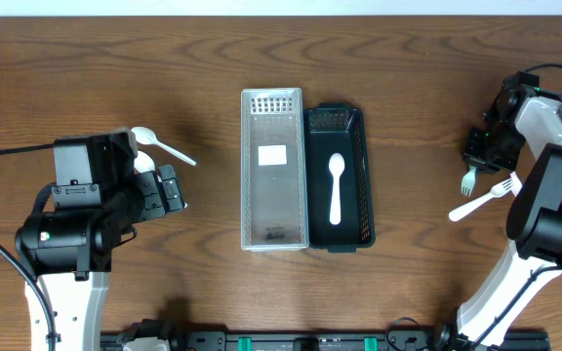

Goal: Pack container
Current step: 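Carry the fork into the black basket and release it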

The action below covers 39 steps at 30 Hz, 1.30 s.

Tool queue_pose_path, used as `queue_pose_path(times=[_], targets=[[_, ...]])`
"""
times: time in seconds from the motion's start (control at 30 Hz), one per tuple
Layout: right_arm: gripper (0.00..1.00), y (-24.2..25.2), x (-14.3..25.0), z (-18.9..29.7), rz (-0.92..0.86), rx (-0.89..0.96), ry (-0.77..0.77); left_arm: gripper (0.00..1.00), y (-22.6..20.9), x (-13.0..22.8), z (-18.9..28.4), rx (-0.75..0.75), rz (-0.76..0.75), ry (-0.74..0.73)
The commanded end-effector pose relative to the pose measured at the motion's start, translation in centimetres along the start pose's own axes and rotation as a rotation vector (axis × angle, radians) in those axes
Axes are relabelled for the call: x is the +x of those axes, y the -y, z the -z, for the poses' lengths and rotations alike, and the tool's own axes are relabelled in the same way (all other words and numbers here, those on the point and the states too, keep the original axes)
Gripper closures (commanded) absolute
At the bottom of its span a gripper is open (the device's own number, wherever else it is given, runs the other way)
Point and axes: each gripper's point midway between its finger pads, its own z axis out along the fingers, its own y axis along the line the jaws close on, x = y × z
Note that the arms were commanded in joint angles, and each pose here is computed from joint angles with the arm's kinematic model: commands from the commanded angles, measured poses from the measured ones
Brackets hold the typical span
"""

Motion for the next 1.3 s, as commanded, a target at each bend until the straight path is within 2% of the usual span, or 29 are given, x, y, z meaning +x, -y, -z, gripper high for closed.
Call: queue_pose_path(times=[0.0, 0.13, 0.27, 0.4, 0.5, 0.77, 1.1, 1.27], targets=[[0.99, -0.8, -0.1, 1.8, 0.007, -0.014, 0.023, 0.02, -0.2, -0.4, 0.4, -0.008, 0.002, 0.015], [0.99, -3.2, -1.0, 7.2, 0.064, -0.034, 0.139, 0.02, -0.2, -0.4, 0.4, -0.008, 0.002, 0.015], [0.99, -8.1, -0.6, 14.2, 0.181, -0.081, 0.311, 0.02, -0.2, -0.4, 0.4, -0.008, 0.002, 0.015], [0.99, -14.1, 2.0, 19.1, 0.265, -0.162, 0.436, 0.02, -0.2, -0.4, 0.4, -0.008, 0.002, 0.015], [0.99, -18.0, 4.6, 19.8, 0.304, -0.207, 0.441, 0.02, -0.2, -0.4, 0.4, -0.008, 0.002, 0.015], [0.99, -24.6, 10.1, 15.9, 0.371, -0.200, 0.331, 0.02, -0.2, -0.4, 0.4, -0.008, 0.002, 0.015], [0.99, -26.5, 12.6, 5.5, 0.454, -0.034, 0.119, 0.02, -0.2, -0.4, 0.4, -0.008, 0.002, 0.015], [0.96, -27.0, 13.4, 3.0, 0.477, 0.000, 0.077, 0.02, -0.2, -0.4, 0.4, -0.008, 0.001, 0.015]])
